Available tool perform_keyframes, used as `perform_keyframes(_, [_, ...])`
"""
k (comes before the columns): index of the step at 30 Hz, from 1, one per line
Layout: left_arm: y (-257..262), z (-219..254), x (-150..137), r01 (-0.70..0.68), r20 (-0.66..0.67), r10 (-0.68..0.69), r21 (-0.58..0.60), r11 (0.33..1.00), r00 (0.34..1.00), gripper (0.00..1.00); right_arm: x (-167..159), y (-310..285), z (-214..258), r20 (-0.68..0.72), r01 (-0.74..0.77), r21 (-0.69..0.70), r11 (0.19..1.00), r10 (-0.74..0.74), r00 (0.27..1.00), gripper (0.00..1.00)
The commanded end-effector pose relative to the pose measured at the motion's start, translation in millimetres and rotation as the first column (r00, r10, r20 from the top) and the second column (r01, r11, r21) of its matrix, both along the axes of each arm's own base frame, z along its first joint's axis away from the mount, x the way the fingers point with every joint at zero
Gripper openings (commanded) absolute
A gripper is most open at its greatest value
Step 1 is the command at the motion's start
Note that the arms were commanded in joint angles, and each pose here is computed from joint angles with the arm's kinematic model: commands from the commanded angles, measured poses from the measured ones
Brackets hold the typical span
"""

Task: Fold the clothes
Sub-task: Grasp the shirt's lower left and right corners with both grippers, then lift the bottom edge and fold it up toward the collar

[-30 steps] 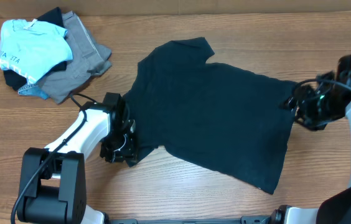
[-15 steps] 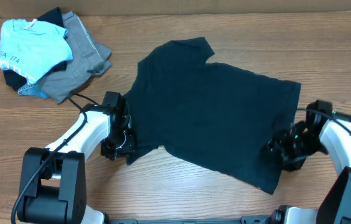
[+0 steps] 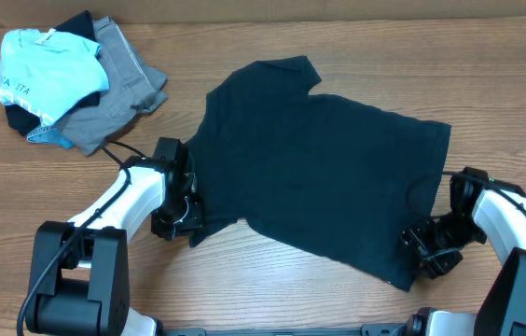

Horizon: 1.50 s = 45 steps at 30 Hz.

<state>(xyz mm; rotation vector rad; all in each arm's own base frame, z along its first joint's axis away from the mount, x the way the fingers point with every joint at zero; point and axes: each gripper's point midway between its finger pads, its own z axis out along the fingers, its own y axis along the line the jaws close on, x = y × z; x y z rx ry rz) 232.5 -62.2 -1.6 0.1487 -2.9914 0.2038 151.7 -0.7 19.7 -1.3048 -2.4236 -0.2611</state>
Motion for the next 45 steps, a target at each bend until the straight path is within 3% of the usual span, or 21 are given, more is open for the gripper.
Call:
perform_keyframes(1, [3, -2, -2, -0.026, -0.012, 0.026, 0.011, 1.000, 1.000, 0.04, -13, -8, -10, -0.065, 0.064, -0.091, 0.994, -0.070, 0.995, 0.53])
perform_keyframes(8, [6, -2, -1, -0.041, -0.012, 0.041, 0.011, 0.999, 0.999, 0.04, -36, 2, -22, -0.135, 0.135, -0.088, 0.987, -0.146, 0.980, 0.49])
perform_keyframes(9, [7, -2, -1, -0.043, -0.012, 0.044, 0.011, 0.999, 0.999, 0.04, -39, 5, -23, -0.142, 0.139, -0.076, 0.987, -0.149, 0.979, 0.46])
perform_keyframes(14, [7, -2, -1, -0.044, -0.010, 0.044, 0.010, 0.999, 0.999, 0.04, -42, 11, -26, -0.140, 0.148, -0.045, 0.988, -0.153, 0.978, 0.06])
perform_keyframes(15, [7, -2, 0, -0.044, -0.007, 0.044, 0.010, 0.999, 0.999, 0.04, -40, 11, -26, -0.134, 0.148, -0.040, 0.988, -0.152, 0.979, 0.04])
perform_keyframes(25, [4, 52, 31, -0.014, 0.019, 0.014, 0.004, 1.000, 1.000, 0.04, 2, 12, 15, 0.058, 0.023, 0.047, 0.999, -0.026, 0.998, 0.04])
perform_keyframes(33, [10, 116, 90, -0.007, 0.205, 0.000, 0.033, 0.999, 0.979, 0.04, 26, 6, 56, 0.218, -0.012, 0.021, 1.000, 0.007, 0.976, 0.04])
perform_keyframes(40, [6, 150, 151, -0.017, 0.442, 0.014, 0.003, 1.000, 0.897, 0.04, 69, -10, 55, 0.360, 0.108, -0.021, 0.994, -0.093, 0.928, 0.04])
perform_keyframes(45, [-10, 164, 184, 0.061, 0.577, -0.040, -0.018, 0.998, 0.816, 0.08, 100, -26, 59, 0.470, 0.188, -0.035, 0.982, -0.150, 0.870, 0.04])
